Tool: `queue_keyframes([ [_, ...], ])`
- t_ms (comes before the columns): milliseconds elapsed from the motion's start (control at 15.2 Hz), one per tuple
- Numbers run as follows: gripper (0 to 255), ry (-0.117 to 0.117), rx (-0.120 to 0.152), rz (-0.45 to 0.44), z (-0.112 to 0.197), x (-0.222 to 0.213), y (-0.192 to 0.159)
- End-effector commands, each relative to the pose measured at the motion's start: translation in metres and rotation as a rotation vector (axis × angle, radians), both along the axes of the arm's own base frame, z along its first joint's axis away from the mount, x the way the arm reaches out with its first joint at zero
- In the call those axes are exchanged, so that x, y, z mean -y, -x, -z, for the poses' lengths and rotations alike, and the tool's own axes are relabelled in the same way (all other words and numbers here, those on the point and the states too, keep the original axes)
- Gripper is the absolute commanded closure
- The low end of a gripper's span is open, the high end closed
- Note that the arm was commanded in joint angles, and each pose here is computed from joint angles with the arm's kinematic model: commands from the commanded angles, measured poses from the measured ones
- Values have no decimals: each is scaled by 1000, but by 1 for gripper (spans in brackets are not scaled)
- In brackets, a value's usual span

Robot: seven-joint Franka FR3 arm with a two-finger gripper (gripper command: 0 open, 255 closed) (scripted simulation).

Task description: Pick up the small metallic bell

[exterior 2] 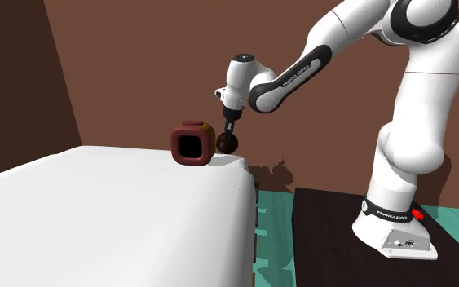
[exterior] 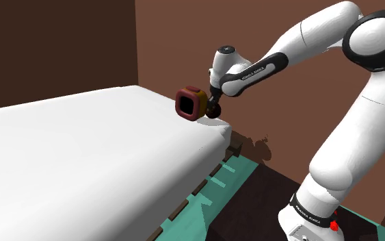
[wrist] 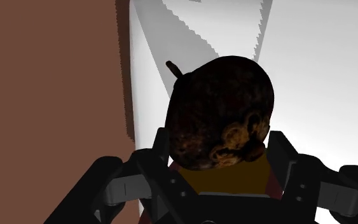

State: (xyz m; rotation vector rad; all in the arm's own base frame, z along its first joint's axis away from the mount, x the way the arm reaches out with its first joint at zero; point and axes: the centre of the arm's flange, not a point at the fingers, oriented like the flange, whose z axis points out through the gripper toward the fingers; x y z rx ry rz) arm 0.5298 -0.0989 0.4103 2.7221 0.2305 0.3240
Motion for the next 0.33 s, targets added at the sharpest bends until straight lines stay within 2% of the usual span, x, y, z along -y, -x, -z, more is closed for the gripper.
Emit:
queue_keyframes([
  [0,255,0,0,0,-11,0,-1],
  [264,255,0,0,0,-22,0,0],
])
